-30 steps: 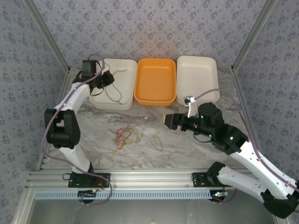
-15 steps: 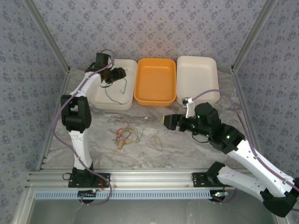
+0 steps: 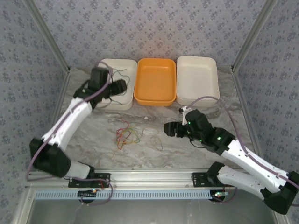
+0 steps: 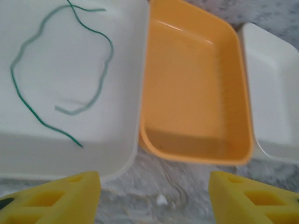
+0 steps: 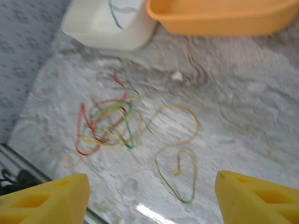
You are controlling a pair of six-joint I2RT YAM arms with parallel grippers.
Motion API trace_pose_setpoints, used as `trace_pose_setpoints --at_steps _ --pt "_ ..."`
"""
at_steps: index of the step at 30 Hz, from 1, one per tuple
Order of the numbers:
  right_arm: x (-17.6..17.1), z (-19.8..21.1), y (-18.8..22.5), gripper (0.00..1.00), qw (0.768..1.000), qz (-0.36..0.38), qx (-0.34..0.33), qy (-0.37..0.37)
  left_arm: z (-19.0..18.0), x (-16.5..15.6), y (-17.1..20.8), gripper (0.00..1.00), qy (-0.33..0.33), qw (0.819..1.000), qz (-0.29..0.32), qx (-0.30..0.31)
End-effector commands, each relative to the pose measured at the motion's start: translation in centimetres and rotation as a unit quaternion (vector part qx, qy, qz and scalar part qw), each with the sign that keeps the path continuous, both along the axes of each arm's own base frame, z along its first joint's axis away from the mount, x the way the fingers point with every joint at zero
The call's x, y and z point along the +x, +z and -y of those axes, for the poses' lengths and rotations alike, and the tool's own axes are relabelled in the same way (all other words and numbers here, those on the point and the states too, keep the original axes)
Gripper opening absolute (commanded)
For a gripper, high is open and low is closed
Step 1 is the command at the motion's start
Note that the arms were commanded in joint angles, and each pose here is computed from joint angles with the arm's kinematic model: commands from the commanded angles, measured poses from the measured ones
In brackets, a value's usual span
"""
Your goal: Untangle the cables
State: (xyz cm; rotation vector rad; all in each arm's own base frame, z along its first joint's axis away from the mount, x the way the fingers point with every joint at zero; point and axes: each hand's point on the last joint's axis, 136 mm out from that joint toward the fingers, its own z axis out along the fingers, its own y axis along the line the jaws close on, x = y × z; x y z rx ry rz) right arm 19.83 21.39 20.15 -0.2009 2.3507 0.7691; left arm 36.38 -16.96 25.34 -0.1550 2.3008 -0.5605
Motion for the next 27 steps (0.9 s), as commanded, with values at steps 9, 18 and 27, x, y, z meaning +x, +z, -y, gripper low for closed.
trace_pose_setpoints --at_steps 9,18,27 --pt "-0.2 -4.1 -10.5 0.71 0.993 -0.059 -0.101 -0.018 1.4 -15.2 -14.0 0.68 -0.003 0.986 -0.105 0.126" --pt "1.9 -8.5 -12.9 0.71 0.985 -0.046 -0.163 -0.033 -1.4 -15.3 -15.6 0.79 0.032 0.982 -0.092 0.161" --pt "3.8 -9.0 -16.3 0.67 0.976 -0.076 -0.197 -0.056 -0.1 -12.0 -18.1 0.85 0.013 0.981 -0.106 0.161"
